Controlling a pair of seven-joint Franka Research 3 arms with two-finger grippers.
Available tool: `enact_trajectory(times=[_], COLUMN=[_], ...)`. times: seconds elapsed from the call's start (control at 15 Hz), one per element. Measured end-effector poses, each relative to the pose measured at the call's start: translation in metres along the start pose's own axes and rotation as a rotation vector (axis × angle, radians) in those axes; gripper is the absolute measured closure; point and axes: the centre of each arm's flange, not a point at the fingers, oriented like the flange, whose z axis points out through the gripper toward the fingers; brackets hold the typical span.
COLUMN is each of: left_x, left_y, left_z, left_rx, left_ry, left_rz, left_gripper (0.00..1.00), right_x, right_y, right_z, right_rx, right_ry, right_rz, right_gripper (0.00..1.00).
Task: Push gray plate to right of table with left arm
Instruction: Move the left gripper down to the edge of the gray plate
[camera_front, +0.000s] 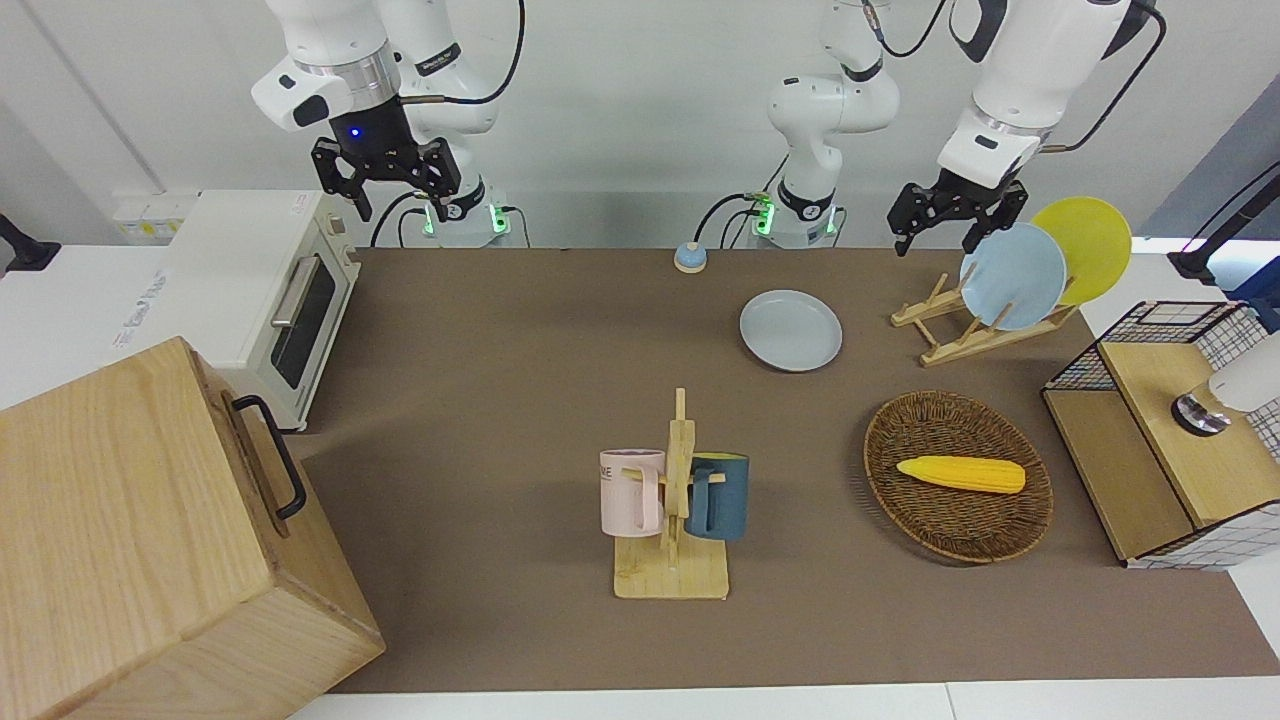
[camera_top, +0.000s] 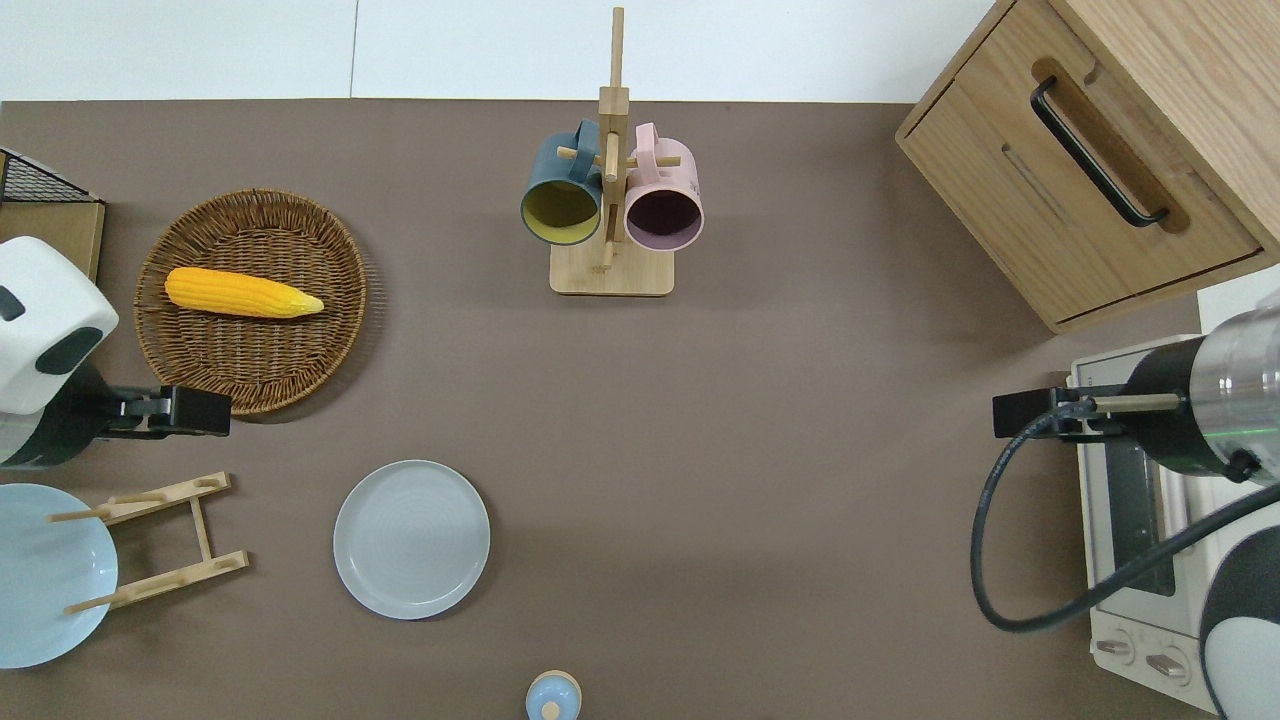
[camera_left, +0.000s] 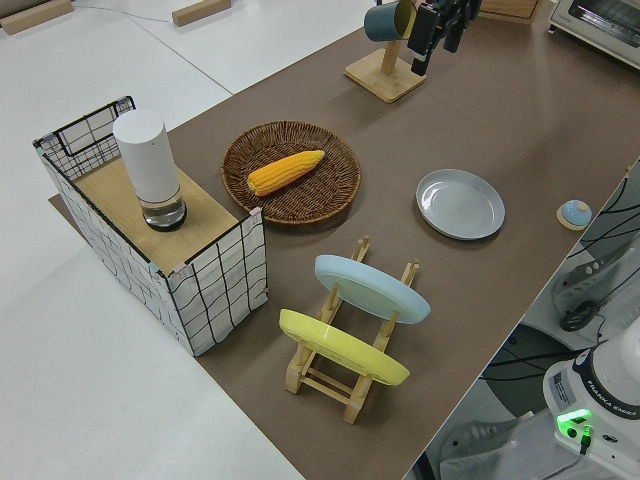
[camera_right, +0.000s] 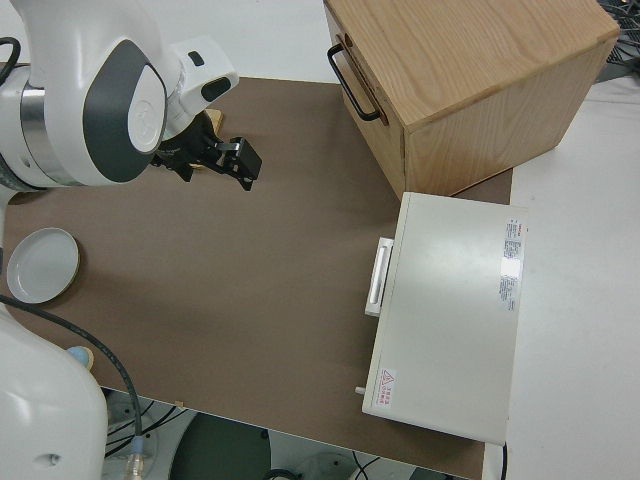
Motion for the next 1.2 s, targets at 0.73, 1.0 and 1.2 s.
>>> enact_trajectory(times=[0.73, 1.0, 1.2], left_x=[-0.005, -0.008, -0.01], left_y=[-0.02, -0.016, -0.02], left_z=[0.104, 0.123, 0.14], left_rx=[-0.04, -0.048, -0.05], left_ry=[-0.098, -0.115, -0.113], left_rz=[0.019, 0.031, 0.024], left_gripper=[0.02, 0.04, 0.04], right_x=[0.0, 0.0, 0.0], right_y=[0.0, 0.0, 0.0], right_z=[0.0, 0.0, 0.0], right_rx=[0.0, 0.0, 0.0], right_ry=[0.0, 0.0, 0.0], right_rz=[0.0, 0.0, 0.0], right_gripper=[0.0, 0.0, 0.0])
